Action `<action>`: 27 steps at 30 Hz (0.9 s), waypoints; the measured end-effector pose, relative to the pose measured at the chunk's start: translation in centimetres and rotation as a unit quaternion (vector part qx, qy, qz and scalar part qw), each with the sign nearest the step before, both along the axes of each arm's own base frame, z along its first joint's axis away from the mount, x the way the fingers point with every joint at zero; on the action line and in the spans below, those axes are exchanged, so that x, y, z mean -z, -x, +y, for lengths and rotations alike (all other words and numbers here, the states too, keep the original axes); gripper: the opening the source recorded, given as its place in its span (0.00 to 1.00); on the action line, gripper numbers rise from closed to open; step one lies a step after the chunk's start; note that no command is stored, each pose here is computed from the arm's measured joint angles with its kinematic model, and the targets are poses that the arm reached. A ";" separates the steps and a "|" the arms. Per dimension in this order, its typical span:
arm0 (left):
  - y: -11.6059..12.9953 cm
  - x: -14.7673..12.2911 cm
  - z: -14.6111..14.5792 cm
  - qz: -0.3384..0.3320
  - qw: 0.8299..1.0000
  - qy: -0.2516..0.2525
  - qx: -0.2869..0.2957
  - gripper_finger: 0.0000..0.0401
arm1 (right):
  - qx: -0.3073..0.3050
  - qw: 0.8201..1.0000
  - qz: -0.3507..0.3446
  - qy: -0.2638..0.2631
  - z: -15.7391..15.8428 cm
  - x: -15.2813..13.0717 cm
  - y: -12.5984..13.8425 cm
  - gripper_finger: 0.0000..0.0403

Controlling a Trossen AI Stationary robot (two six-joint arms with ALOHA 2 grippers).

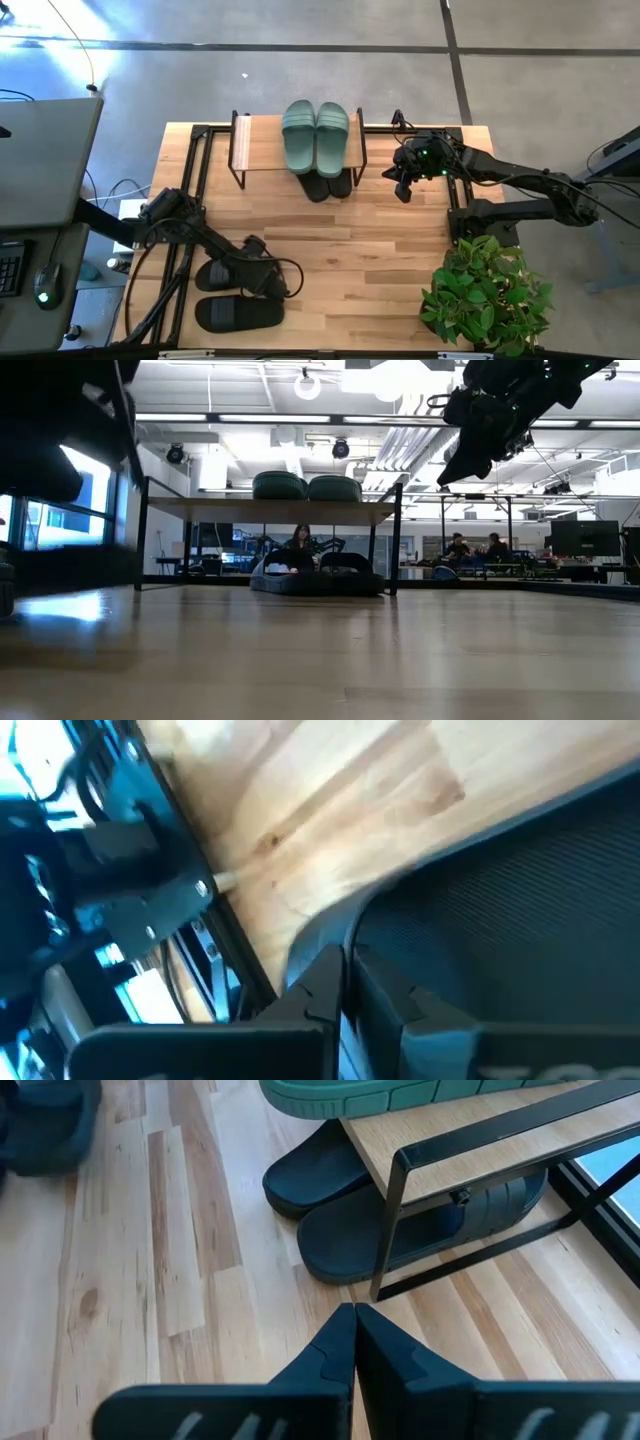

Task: Pick and place slides into the shelf
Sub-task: Put the black slide under the shelf

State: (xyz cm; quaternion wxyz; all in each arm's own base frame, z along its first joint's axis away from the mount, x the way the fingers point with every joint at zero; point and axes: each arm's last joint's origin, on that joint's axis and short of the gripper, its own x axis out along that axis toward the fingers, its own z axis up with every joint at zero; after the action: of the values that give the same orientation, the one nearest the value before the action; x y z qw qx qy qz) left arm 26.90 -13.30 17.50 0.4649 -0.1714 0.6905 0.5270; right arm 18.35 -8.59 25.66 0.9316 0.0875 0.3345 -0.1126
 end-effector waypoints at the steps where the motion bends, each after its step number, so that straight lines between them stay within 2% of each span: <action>1: -0.2 -0.3 0.0 -0.006 1.000 -0.004 0.012 0.02 | 0.000 1.000 0.000 0.000 0.0 0.0 0.0 0.00; 6: -1.3 -2.5 -0.2 -0.065 0.996 -0.015 0.060 0.01 | 0.002 1.000 -0.001 -0.004 0.0 0.0 0.0 0.00; 10: -2.1 -4.9 -0.2 -0.120 0.985 -0.035 0.122 0.01 | 0.003 1.000 -0.001 -0.005 0.0 0.0 0.0 0.00; 14: -3.4 -8.0 -0.3 -0.172 0.957 -0.063 0.227 0.01 | 0.003 1.000 -0.001 -0.005 0.0 0.0 0.0 0.00; 18: -4.9 -11.9 -0.2 -0.205 0.913 -0.091 0.342 0.00 | 0.003 1.000 0.000 -0.005 0.0 0.0 0.0 0.00; 24: -5.9 -16.7 1.8 -0.225 0.872 -0.126 0.416 0.00 | 0.003 1.000 0.000 -0.005 0.0 0.0 0.0 0.00; 27: -6.0 -18.8 3.2 -0.228 0.859 -0.140 0.436 0.00 | 0.003 1.000 0.000 -0.005 0.0 0.0 0.0 0.00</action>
State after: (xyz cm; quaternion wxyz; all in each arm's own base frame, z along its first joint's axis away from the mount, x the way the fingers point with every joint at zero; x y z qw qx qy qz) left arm 32.87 -10.08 36.25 0.8107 0.0991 0.4882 0.3074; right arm 18.33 -8.58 25.65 0.9308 0.0932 0.3346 -0.1136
